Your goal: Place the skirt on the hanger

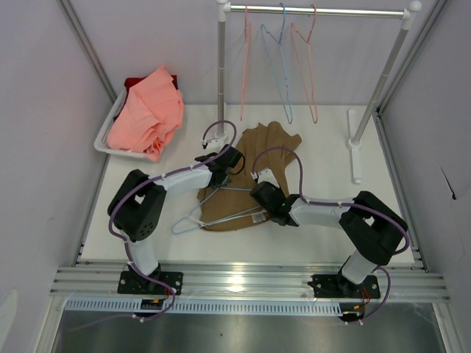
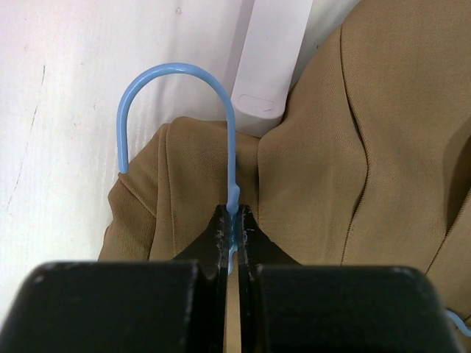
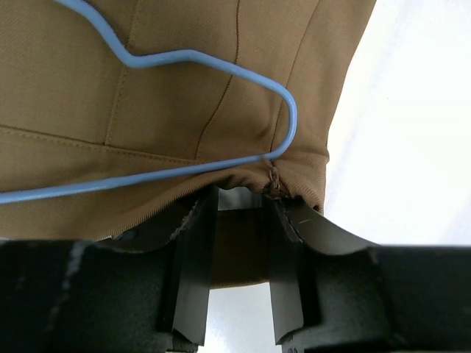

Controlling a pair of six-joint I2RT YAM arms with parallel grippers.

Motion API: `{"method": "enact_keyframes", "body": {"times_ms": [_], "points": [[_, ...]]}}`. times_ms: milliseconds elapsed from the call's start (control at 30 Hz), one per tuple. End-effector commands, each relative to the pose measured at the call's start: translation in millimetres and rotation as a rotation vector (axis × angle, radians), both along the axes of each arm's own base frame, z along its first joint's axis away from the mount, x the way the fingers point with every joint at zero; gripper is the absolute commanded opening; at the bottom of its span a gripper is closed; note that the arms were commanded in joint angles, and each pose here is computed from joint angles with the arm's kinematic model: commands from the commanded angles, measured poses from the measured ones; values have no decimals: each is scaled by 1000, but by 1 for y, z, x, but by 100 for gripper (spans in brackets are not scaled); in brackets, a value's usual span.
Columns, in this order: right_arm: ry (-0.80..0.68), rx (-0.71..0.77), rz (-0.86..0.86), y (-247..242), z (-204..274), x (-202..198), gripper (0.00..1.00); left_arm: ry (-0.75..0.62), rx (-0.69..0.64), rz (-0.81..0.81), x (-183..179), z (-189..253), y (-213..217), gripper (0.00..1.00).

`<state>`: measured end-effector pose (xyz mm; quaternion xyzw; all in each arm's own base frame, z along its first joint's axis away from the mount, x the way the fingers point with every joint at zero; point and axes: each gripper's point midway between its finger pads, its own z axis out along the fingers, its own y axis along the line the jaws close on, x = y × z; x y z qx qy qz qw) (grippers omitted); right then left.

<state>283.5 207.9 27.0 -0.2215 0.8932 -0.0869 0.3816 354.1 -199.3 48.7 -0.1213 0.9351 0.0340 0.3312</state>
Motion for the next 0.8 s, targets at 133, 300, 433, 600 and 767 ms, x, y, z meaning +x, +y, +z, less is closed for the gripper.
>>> {"method": "enact_keyframes", "body": {"times_ms": [133,300,433,600,767], "points": [[-3,109,-155,-6,8,16,34,-55,-42,-23,11,24,-7,0],[44,175,-188,-5,-1,17,34,-52,-41,-24,11,23,-8,0],[79,232,-196,1,-5,18,30,-47,-37,-25,9,21,-6,0],[109,274,-207,-2,-7,17,16,-50,-45,-26,10,21,-7,0],[121,311,-215,-6,-1,15,7,-48,-47,-26,10,21,-6,0]]}}
